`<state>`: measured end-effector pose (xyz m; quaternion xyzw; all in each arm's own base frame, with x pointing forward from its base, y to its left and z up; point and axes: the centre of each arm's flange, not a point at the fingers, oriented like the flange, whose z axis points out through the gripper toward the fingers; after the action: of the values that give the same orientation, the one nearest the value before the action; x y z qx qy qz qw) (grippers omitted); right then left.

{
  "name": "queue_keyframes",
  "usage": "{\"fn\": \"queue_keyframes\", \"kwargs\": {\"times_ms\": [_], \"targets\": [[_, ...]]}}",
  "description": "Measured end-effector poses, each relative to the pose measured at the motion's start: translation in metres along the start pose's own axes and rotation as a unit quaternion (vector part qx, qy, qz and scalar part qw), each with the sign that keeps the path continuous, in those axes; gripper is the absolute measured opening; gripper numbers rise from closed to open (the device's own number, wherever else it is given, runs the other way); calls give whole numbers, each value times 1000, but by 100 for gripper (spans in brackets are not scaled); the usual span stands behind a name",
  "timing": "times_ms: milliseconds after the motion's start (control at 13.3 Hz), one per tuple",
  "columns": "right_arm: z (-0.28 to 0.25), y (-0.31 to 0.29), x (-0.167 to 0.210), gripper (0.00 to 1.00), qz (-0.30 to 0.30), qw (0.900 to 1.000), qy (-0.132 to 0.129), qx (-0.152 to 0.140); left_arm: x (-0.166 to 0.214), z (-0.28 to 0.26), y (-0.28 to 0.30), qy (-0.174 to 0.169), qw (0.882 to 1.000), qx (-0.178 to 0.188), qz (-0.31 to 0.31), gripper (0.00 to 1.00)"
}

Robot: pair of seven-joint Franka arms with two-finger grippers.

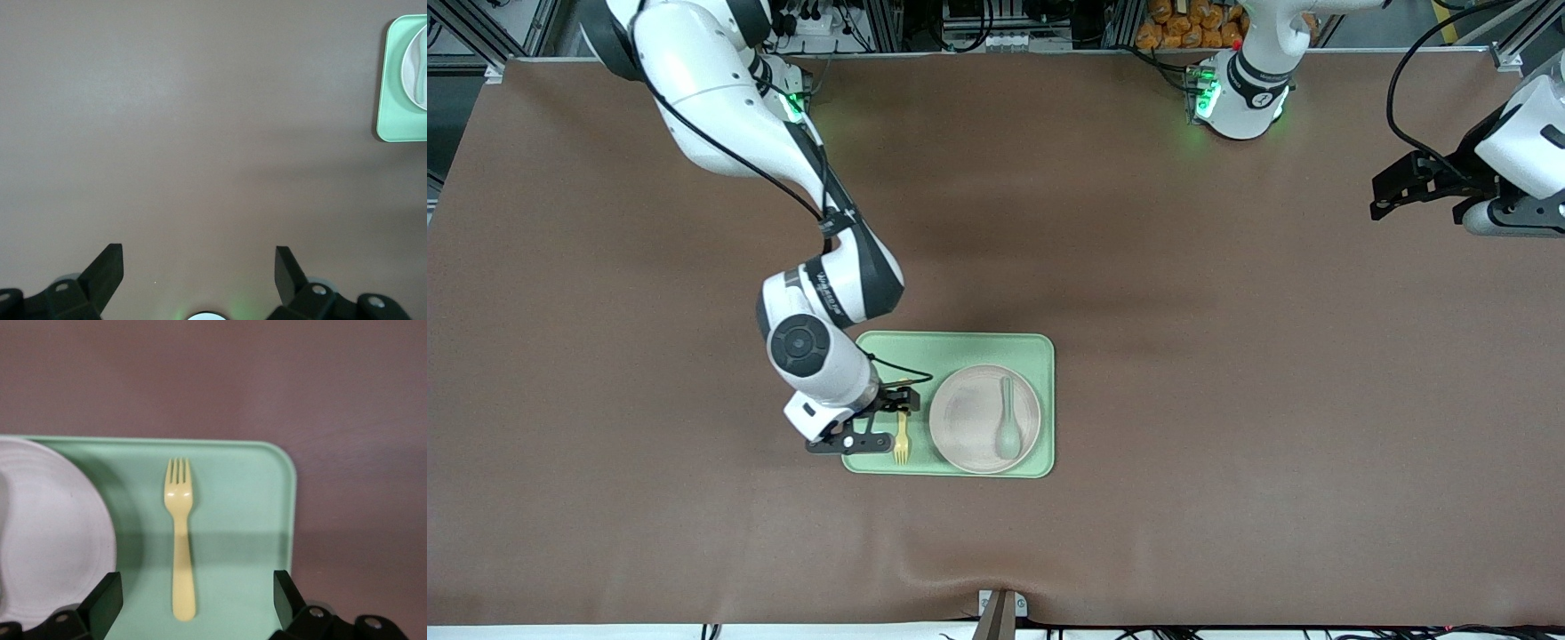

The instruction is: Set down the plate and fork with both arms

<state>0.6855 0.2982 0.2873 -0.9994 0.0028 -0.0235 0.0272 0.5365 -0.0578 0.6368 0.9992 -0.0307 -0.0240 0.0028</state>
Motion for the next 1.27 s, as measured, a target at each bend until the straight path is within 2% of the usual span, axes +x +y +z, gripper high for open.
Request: {"fn": "queue_keyframes", "kwargs": {"times_ms": [375,600,825,1125,1275], "targets": [[-91,82,23,100,3,1000,3,3,0,0,0,1,1000,0,0,100],[-135,134,26,100,-14,1000,-6,2,0,1,0,1,1000,0,0,100],[-177,182,23,100,-28,1000,-8,-10,0,1,1,1,1000,0,1,100],[-244,255,5,100,-9,1000,-13,-9,0,1,3,1,1000,0,2,100],[-272,266,-10,100,-4,1000,-25,-9,0,1,2,1,1000,0,2,100]]}}
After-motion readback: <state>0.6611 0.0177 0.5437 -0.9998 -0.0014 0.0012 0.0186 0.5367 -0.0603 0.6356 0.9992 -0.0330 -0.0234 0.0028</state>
